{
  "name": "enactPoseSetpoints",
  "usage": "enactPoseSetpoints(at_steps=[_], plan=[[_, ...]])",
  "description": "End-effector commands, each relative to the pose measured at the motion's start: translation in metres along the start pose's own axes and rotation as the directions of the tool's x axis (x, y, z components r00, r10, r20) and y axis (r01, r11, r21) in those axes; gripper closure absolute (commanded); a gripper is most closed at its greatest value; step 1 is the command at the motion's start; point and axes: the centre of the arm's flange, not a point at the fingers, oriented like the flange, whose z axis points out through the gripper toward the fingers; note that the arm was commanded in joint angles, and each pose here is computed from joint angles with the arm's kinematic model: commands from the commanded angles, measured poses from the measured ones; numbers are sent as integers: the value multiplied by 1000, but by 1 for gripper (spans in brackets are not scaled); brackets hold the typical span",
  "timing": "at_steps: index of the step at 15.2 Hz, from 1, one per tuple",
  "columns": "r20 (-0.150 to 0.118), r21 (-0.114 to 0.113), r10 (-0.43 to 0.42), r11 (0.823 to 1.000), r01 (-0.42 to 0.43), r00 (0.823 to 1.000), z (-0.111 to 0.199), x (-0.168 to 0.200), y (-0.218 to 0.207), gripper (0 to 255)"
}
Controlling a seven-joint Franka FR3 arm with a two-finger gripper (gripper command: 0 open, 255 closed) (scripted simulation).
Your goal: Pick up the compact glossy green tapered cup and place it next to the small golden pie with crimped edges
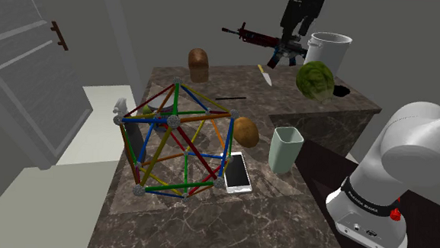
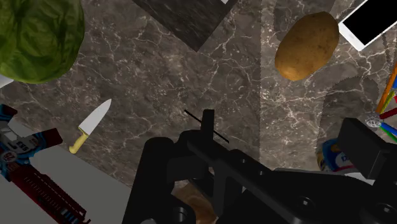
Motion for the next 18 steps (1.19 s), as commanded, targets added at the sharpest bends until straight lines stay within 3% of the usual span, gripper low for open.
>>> enactPoseSetpoints(at_steps=[1,9,18], plan=[[0,0,0,1000,0,1000,0,0,0,0],[96,27,25,999,-27,995,74,-35,-53,0],[204,54,49,997,-61,978,150,-81,-116,0]])
